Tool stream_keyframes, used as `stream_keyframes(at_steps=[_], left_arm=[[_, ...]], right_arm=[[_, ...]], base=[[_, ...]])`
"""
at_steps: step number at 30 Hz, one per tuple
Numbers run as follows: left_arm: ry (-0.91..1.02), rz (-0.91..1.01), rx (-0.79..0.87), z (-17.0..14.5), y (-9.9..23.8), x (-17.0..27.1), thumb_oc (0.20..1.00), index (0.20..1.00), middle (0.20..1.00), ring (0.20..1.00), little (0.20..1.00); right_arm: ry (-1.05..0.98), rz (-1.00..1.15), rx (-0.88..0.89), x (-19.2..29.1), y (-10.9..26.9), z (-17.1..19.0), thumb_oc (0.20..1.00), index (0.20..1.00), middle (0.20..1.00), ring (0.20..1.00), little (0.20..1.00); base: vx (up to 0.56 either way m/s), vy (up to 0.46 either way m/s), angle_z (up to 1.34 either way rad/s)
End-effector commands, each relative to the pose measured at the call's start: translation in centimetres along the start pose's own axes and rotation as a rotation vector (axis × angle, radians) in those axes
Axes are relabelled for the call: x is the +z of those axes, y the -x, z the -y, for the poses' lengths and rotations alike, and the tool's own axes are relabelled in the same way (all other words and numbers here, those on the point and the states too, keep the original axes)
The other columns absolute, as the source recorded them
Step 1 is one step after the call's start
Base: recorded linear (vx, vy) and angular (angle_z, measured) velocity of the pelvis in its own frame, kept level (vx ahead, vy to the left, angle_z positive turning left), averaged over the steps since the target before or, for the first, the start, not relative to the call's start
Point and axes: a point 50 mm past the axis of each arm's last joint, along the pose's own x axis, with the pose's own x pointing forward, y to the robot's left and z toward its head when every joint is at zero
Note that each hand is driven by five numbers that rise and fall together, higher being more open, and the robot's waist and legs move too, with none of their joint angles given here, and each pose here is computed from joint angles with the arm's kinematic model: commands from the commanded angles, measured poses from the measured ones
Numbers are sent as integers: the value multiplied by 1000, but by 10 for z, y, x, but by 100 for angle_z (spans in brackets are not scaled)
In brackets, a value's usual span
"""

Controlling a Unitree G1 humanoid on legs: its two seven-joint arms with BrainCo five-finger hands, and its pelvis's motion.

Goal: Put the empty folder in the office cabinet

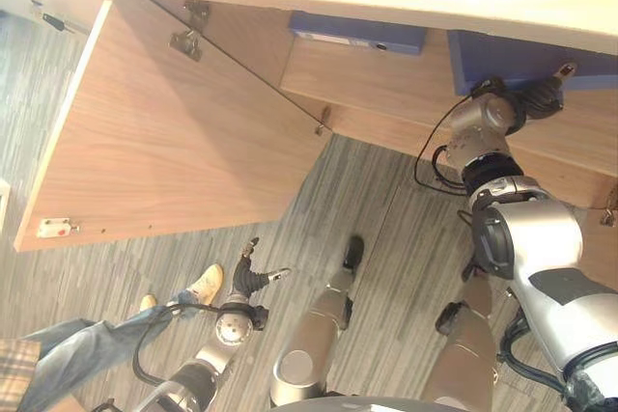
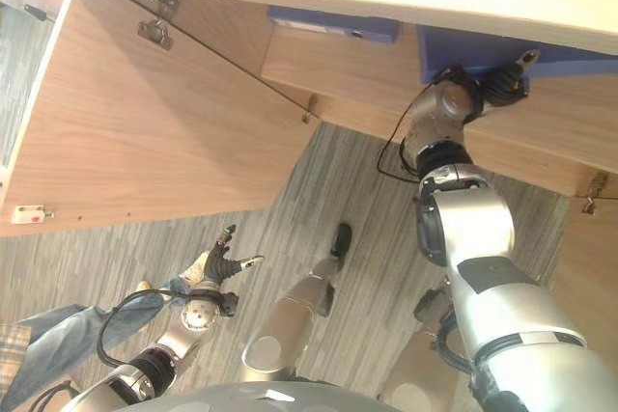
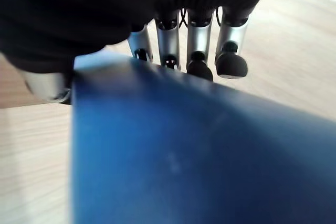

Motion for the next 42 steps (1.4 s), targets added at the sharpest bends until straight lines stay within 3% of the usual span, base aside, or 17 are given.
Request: stream_keyframes(at_steps=[1,17,25,35,36,37,38,42], left_arm=[[-79,24,-14,-12,-1,2,1000,1000,1000,1000,1000],[-28,-18,12,-17,6,-6,1000,1000,1000,1000,1000],[0,-6,31,-19,3,-2,1000,1000,1000,1000,1000],[22,-10,82,-31,2,0,1000,1000,1000,1000,1000],[21,-8,84,-32,2,0,1000,1000,1000,1000,1000],[21,-8,87,-32,2,0,1000,1000,1000,1000,1000],[19,-7,90,-34,2,0,1000,1000,1000,1000,1000],[15,-8,93,-35,2,0,1000,1000,1000,1000,1000]], right_arm=[[-74,96,51,45,-9,-23,200,200,200,200,200],[-314,144,-98,131,-46,-8,200,200,200,200,200],[-239,216,-55,143,-39,-21,200,200,200,200,200],[-8,175,116,109,-18,-51,200,200,200,200,200],[-2,163,128,105,-15,-53,222,222,222,222,222],[14,156,141,101,-13,-55,542,542,542,542,542],[26,147,150,96,-12,-56,1000,1000,1000,1000,1000],[56,132,156,88,-9,-56,1000,1000,1000,1000,1000]], base=[[0,0,0],[28,6,1],[2,2,-6],[-3,-1,-1],[-22,1,-4],[-25,2,-7],[-37,1,-6],[-24,11,-4]])
